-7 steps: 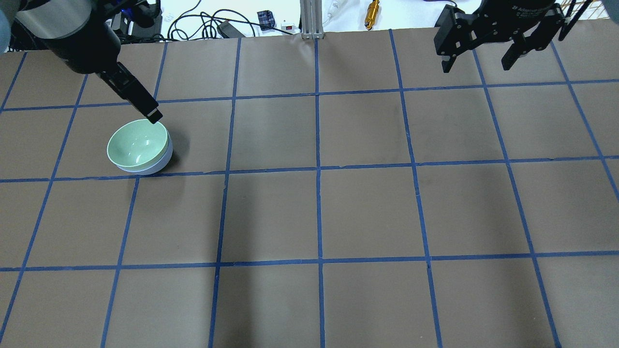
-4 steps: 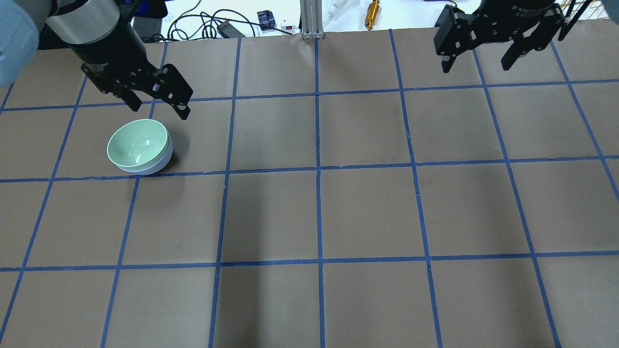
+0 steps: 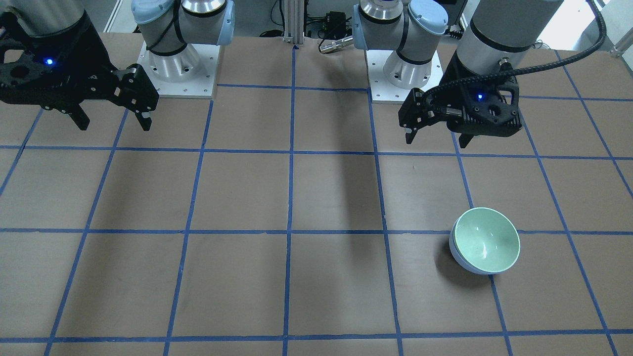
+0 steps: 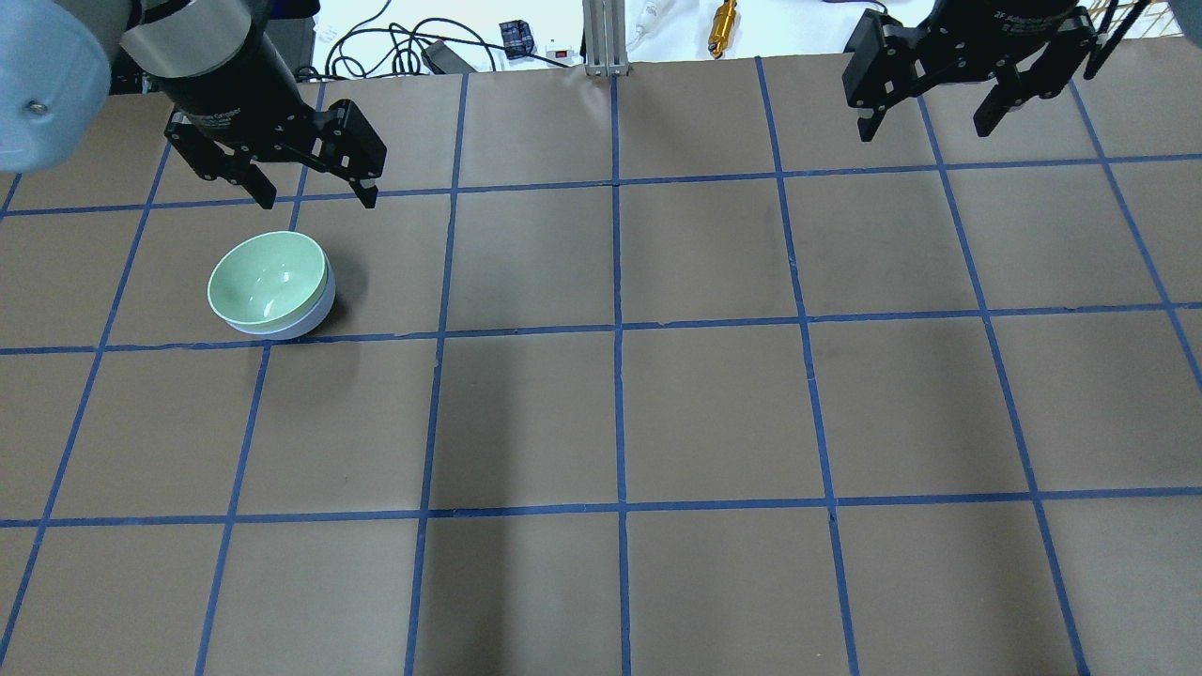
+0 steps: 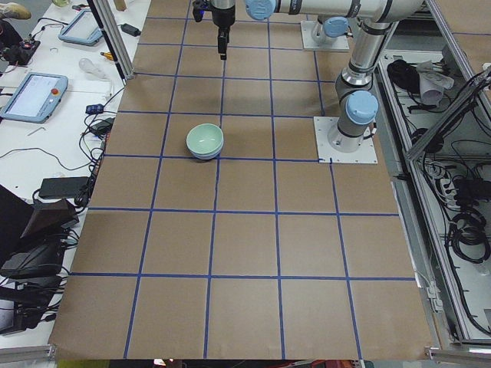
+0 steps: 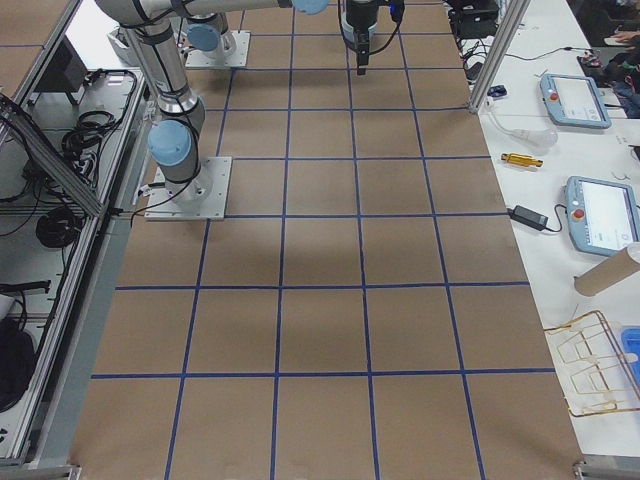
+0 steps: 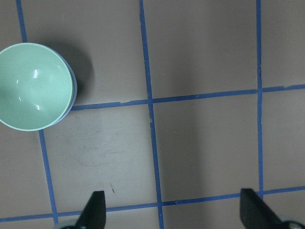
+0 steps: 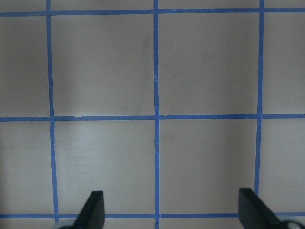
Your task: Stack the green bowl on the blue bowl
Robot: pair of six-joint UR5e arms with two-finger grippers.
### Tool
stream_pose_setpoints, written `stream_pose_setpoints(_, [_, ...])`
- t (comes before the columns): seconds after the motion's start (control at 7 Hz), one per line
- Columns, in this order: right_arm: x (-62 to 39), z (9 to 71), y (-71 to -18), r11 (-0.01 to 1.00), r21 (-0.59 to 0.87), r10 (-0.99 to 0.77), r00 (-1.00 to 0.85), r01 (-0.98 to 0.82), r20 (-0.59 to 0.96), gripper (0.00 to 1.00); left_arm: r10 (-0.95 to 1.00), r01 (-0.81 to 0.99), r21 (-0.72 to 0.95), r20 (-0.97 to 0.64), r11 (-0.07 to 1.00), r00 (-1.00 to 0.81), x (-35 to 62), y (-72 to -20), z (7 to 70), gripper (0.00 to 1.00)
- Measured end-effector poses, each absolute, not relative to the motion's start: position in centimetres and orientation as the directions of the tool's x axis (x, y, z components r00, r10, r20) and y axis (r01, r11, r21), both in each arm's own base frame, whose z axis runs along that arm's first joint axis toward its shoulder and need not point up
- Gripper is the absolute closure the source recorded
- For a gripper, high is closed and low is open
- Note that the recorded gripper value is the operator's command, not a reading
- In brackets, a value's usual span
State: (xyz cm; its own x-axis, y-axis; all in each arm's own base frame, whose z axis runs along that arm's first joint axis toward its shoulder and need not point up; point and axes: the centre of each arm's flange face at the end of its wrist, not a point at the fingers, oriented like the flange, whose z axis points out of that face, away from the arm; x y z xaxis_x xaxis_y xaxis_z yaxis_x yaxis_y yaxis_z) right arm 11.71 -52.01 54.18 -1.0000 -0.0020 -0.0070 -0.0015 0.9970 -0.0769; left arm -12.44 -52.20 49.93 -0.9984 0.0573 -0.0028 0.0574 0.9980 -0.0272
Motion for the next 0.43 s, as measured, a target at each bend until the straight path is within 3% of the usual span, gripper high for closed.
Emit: stream_pose_setpoints(0.43, [11.71, 54.18, -52.01, 0.997, -0.077, -0.002, -1.000, -0.001, -0.007, 0.00, 0.042, 0.044, -0.049, -0.033, 0.998, -0.999, -12.08, -52.67, 49.89, 0.00])
